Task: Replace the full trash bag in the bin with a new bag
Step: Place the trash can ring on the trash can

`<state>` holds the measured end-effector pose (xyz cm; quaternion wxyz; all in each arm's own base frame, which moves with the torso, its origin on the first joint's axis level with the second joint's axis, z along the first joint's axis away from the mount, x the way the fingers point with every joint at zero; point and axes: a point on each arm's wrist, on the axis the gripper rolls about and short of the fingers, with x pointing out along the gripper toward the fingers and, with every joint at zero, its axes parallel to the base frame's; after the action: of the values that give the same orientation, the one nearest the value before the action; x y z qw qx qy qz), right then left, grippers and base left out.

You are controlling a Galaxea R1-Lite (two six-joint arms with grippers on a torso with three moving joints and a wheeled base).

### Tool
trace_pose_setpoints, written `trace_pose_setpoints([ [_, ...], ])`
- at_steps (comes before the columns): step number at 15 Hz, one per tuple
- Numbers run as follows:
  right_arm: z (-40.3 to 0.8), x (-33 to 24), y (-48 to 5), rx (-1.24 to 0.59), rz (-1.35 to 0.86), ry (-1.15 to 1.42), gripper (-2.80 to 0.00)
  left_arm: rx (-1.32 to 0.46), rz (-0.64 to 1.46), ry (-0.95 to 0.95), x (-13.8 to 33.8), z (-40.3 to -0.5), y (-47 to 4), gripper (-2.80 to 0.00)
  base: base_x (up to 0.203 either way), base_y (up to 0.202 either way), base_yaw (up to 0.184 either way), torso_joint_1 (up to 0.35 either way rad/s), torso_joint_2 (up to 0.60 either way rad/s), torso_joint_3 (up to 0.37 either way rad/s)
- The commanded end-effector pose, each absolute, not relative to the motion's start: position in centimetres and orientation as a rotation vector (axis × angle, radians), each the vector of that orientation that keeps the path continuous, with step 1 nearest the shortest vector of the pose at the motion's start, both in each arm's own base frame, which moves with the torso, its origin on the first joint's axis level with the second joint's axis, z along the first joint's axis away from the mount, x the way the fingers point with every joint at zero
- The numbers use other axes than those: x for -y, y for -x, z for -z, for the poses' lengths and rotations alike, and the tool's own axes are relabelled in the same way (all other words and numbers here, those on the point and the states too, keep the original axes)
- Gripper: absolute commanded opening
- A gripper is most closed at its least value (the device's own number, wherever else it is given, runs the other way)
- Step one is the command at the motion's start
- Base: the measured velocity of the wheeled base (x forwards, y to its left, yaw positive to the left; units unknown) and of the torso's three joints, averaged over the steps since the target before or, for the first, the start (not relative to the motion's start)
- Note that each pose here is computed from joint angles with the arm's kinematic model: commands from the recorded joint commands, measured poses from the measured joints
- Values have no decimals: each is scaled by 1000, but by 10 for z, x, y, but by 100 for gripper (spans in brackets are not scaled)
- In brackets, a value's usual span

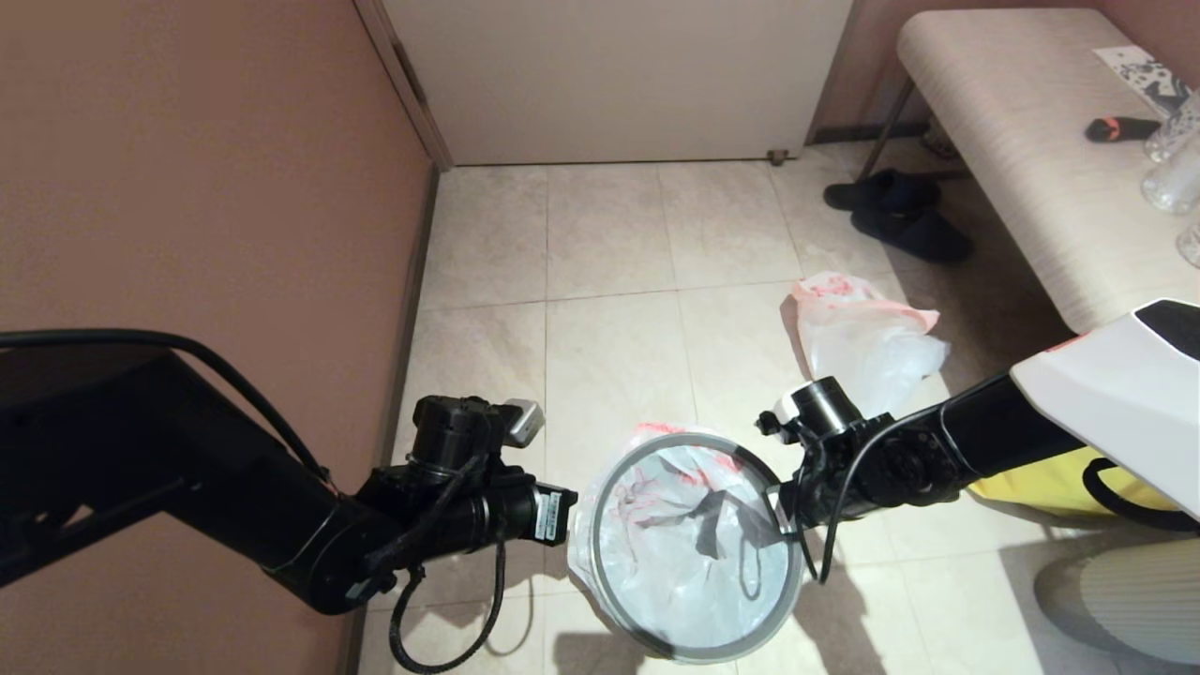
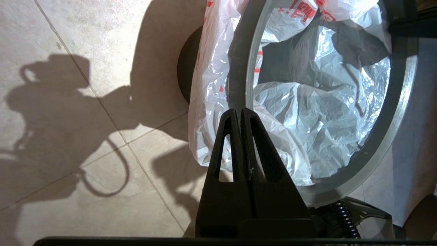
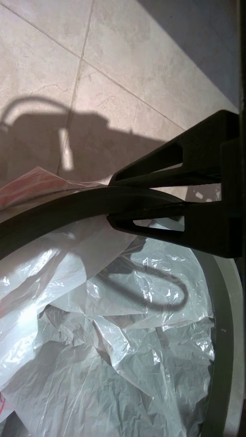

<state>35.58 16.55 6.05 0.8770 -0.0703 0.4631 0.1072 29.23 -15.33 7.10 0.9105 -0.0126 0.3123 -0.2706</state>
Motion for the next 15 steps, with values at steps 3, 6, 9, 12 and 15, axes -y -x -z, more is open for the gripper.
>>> trace_pose_setpoints([
  [3,-57,-167,-355,-976,-225,152,-280,-634,561,30,154,-73,-292,-280,0,0,0,0,0,0],
  [6,-57,-168,-354,-973,-229,154,-280,-632,584,25,162,-74,-290,-280,0,0,0,0,0,0],
  [9,-57,-169,-355,-973,-228,153,-280,-648,590,18,168,-66,-294,-280,0,0,0,0,0,0],
  [12,-57,-169,-355,-970,-229,152,-280,-691,558,-7,173,-45,-301,-280,0,0,0,0,0,0],
  [15,-57,-169,-355,-971,-230,152,-280,-707,538,-20,175,-29,-306,-280,0,0,0,0,0,0],
])
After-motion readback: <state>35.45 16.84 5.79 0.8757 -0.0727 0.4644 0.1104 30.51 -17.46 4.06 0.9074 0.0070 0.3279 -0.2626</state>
